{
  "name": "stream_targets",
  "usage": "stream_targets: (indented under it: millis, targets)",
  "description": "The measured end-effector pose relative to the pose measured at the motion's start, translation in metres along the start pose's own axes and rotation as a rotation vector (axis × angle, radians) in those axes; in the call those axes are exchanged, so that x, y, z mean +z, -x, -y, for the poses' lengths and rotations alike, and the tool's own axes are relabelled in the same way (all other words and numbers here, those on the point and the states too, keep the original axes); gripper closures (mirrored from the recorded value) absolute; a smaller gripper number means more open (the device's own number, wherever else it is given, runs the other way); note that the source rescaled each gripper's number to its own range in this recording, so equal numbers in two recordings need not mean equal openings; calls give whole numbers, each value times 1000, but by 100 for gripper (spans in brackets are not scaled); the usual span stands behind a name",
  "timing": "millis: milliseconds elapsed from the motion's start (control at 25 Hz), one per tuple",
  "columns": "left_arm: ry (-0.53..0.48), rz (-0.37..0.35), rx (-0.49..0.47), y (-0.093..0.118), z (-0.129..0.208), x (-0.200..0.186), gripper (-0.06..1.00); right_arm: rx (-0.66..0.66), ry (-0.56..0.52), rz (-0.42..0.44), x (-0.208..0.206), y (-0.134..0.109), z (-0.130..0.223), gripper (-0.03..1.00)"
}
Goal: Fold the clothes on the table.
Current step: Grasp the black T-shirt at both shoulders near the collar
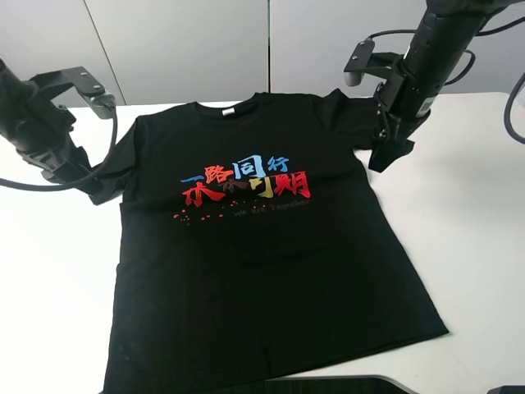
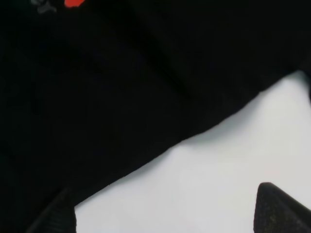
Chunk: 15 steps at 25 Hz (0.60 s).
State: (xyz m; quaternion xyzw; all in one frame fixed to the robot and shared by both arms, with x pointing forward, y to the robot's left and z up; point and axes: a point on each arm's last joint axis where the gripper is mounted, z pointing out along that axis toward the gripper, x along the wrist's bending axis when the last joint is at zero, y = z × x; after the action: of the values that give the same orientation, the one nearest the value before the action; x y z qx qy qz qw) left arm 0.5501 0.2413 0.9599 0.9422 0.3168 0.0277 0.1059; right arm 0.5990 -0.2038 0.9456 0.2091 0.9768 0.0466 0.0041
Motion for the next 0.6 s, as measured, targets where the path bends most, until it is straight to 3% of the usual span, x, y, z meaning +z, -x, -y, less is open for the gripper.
stream_targets:
  millis: [240,480,600]
  targets:
    - [-104,-69,139,-4,-26,17,20,-169,-3,17,21,4,-9,16]
    - [-136,-66,170,-5,-30,29,20,-344,-8,99,34,0,-33,17]
    - [-151,-55,178,-5,-29,36,20,-402,-45,100,48,-5,-40,24]
